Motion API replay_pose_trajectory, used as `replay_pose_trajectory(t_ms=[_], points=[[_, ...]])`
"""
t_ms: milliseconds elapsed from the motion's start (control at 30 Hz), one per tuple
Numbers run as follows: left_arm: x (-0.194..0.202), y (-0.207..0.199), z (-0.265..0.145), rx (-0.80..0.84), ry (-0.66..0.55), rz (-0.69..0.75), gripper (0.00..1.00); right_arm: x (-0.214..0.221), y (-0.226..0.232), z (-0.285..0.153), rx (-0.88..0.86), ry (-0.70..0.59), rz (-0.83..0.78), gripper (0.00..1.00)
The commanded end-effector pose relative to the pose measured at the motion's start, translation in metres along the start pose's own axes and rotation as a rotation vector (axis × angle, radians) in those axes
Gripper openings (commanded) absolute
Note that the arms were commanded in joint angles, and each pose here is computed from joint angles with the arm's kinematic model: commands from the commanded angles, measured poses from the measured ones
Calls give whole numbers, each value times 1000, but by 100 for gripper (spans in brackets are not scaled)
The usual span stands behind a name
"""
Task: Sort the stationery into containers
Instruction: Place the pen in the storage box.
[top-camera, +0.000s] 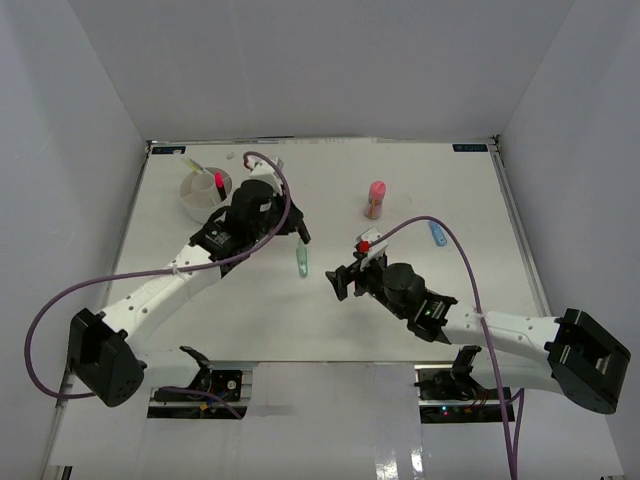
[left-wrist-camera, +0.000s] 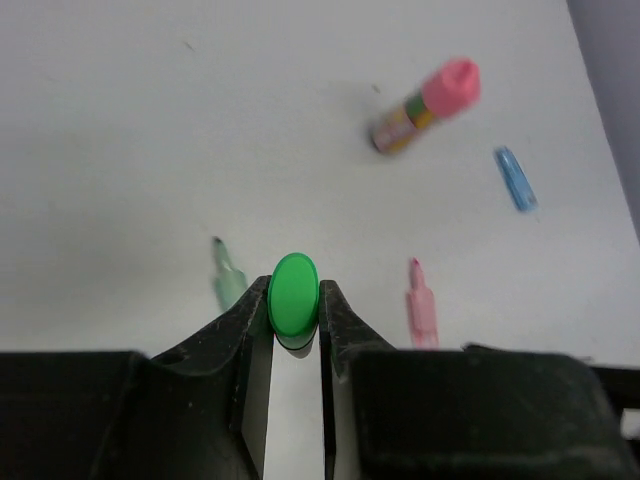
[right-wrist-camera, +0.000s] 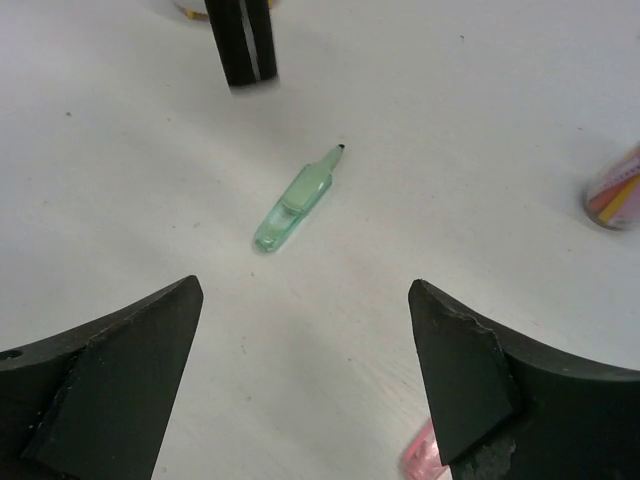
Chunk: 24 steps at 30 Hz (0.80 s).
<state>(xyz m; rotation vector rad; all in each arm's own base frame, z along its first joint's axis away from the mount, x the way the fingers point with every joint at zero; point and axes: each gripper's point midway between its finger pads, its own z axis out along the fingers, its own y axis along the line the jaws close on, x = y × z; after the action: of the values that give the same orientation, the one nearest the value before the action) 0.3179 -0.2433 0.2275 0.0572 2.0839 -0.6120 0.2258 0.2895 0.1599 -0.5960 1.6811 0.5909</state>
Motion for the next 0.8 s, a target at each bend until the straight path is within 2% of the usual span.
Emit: replay_pose_trajectory(t_ms=[0, 33, 133, 267, 433, 567, 767], points=[[-79, 59, -20, -241, -172, 139, 8, 2, -21, -4, 80, 1, -31, 90], [-96, 83, -22, -307, -198, 136, 8, 6, -27, -4, 95, 11, -33, 90], [-129, 115, -23, -392, -234, 195, 9, 11, -35, -7, 111, 22, -28, 90], [-152, 151, -9, -445, -252, 237, 9, 15, -34, -7, 87, 28, -7, 90], [-143, 197, 28, -450, -191, 211, 9, 17, -33, -7, 68, 35, 4, 90], [-146, 211, 44, -433, -183, 198, 9, 19, -34, -8, 61, 37, 6, 90], [-149, 226, 47, -466, -188, 214, 9, 22, -36, -7, 56, 48, 7, 90]])
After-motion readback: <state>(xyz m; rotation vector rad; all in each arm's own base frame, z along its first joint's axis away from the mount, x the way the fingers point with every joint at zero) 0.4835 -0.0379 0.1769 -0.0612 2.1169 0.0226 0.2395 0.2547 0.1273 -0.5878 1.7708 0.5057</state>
